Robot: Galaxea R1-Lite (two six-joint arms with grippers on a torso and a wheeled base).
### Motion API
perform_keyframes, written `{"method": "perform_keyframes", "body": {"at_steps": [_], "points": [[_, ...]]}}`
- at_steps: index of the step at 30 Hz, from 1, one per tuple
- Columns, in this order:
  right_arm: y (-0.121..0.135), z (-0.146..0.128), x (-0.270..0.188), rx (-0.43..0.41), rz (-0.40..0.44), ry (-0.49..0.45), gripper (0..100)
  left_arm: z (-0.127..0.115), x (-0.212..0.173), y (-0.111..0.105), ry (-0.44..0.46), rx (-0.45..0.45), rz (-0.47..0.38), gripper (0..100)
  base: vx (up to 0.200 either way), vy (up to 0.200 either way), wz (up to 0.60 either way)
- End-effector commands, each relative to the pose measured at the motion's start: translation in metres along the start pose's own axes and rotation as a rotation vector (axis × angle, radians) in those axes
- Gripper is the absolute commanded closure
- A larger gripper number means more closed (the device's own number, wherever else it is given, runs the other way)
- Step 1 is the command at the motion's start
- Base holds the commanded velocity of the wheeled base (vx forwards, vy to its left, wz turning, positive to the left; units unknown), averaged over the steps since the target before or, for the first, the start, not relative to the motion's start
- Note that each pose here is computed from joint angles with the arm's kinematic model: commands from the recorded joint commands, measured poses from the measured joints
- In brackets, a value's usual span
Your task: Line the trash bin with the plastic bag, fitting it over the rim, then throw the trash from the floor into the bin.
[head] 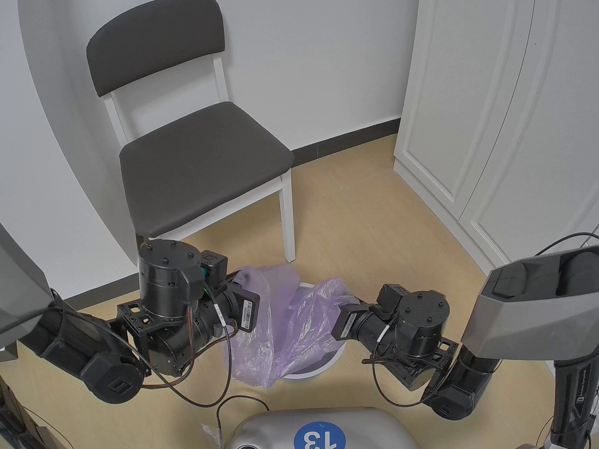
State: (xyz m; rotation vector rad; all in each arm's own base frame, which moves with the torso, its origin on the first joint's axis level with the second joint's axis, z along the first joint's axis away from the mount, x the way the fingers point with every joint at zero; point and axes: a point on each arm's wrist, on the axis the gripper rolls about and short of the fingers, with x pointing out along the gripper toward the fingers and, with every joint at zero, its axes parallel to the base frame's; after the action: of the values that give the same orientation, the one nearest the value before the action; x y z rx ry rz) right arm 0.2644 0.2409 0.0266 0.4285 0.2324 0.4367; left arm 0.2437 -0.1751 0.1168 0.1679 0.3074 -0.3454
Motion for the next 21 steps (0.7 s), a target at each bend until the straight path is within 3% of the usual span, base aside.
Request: {"method": "perform_keyframes", "body": {"at_steps": [1,9,21], "points": [[-0.008,-0.012,0.002,-0.008,-0.017,0.03,100,-0.003,0.014,-0.004,0.009,-0.011,0.0,100,0.0,0.0,0.0],[-0.018,-0.017,0.003,-0.013,-0.039,0.054,100,-0.005,0.024,-0.007,0.016,-0.013,0.0,100,0.0,0.0,0.0],[-0.026,-0.047,0.011,-0.017,-0.057,0.119,100,0.004,0.025,-0.01,-0.014,-0.007,-0.008,100,0.0,0.0,0.0]]}}
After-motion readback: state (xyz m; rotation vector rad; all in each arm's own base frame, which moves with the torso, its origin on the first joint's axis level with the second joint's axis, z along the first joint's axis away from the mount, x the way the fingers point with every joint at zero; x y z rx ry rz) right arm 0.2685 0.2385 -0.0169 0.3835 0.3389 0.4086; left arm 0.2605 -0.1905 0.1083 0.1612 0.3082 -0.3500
